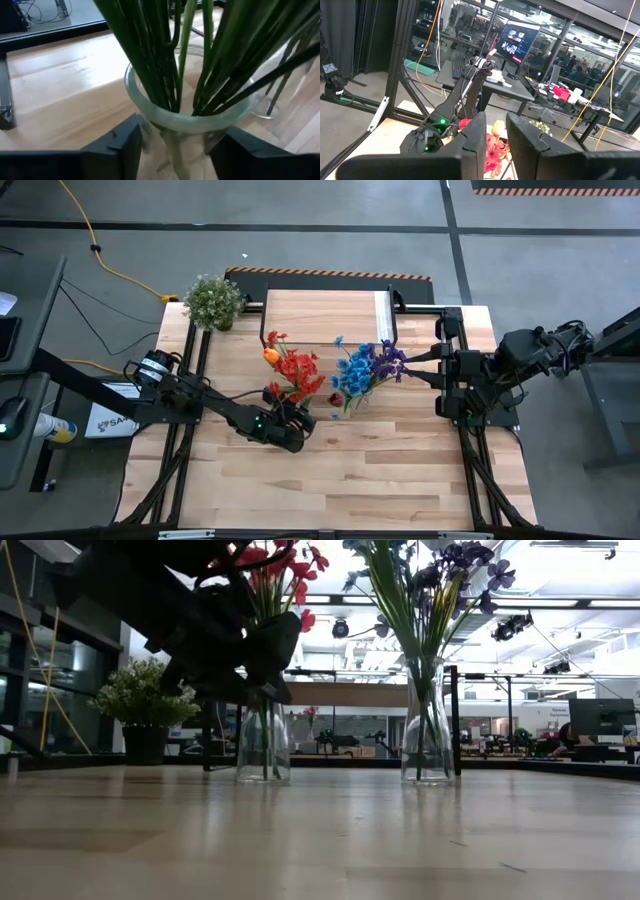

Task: Pick and place flowers into a vace then onto a shelf
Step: Put the left transparent vase with flowers on the shelf

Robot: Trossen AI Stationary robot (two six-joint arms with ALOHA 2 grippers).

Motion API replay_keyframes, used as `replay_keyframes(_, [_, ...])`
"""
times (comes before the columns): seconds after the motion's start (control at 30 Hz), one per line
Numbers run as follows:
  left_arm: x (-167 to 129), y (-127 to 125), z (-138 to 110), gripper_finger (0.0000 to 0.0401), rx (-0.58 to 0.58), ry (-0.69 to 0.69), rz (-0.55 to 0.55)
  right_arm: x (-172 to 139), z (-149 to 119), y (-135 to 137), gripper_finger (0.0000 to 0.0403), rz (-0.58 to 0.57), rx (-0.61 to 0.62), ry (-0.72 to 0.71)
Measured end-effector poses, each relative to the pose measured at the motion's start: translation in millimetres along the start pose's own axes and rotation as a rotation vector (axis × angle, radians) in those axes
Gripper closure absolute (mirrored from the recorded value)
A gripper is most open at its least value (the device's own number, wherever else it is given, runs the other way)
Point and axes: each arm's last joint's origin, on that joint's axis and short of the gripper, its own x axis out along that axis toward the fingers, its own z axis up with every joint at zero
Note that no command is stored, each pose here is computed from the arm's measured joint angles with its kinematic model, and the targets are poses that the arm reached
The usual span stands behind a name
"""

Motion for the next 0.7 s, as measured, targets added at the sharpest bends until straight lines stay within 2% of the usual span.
replay_keyframes(0.07, [0.0, 0.1, 0.2, 0.0196, 0.001, -0.007, 0.004, 0.0, 0.0, 0.0, 0.0336, 0.0, 0.0, 0.0])
replay_keyframes(0.47, [-0.5, -0.3, 0.5, 0.0196, -0.014, -0.024, 0.009, 0.0, 0.0, 0.0, 0.0336, 0.0, -0.001, 0.0])
replay_keyframes(0.6, [-3.0, -1.3, 7.5, 0.0196, -0.031, -0.05, 0.01, 0.0, -0.1, 0.1, 0.0336, 0.001, -0.001, 0.001])
replay_keyframes(0.7, [-6.3, -2.6, 16.3, 0.0196, 0.016, -0.065, 0.011, 0.0, -0.6, 0.2, 0.0336, 0.002, -0.003, 0.006])
